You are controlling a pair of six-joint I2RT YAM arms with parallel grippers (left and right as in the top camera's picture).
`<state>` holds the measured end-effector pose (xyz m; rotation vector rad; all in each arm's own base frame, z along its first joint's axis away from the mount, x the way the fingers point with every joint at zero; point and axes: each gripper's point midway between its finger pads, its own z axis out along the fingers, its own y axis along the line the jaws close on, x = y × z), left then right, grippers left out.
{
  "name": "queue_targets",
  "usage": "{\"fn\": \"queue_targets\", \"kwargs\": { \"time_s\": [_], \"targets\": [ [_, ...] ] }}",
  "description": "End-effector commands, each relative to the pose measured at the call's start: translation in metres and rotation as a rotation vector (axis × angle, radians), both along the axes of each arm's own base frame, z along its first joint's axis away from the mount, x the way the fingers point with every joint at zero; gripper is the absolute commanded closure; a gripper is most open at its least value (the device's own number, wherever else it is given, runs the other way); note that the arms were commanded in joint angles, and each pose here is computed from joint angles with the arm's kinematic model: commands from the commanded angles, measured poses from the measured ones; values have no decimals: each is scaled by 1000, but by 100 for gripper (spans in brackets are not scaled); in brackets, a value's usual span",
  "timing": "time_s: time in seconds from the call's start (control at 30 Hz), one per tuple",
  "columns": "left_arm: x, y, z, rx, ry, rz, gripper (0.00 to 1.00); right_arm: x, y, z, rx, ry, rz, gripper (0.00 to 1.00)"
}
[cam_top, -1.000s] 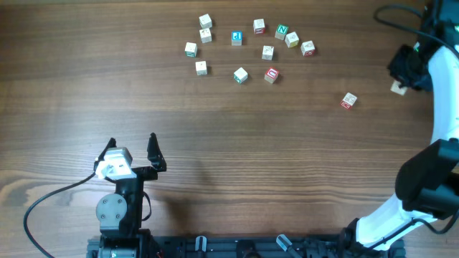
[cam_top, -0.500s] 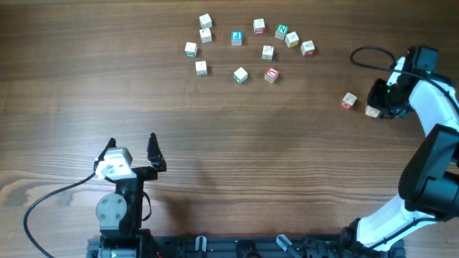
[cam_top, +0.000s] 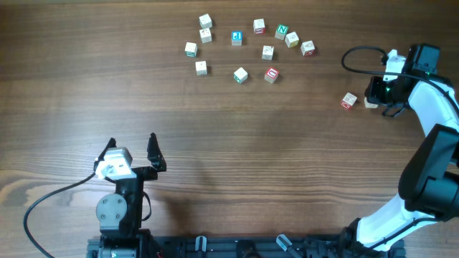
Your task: Form a circle
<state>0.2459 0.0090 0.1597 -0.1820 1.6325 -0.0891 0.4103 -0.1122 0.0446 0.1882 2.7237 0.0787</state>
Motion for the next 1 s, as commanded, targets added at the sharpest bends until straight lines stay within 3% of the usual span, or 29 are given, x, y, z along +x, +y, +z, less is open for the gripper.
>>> {"fn": "queue_targets", "kwargs": {
  "time_s": [0.0, 0.13, 0.3, 0.63, 0.8, 0.83, 0.97],
  "targets": [
    [0, 0, -1, 22, -3, -7, 0, 1, 5, -1, -3, -14, 62, 75],
    [0, 0, -1, 22, -3, -7, 0, 1, 5, -6, -9, -15, 77, 75],
    [0, 0, -1, 22, -3, -7, 0, -9, 9, -22, -4, 3, 79, 60],
    [0, 0, -1, 22, -3, -7, 0, -2, -2, -16, -54, -19, 51, 53],
    [0, 0, -1, 22, -3, -7, 0, 14, -14, 16, -79, -73, -29, 45],
    [0, 0, -1, 22, -3, -7, 0, 21, -17, 31, -75, -109, -58, 39],
    [0, 0, -1, 22, -3, -7, 0, 45, 1, 93, 50, -252, -96, 32]
  ]
}}
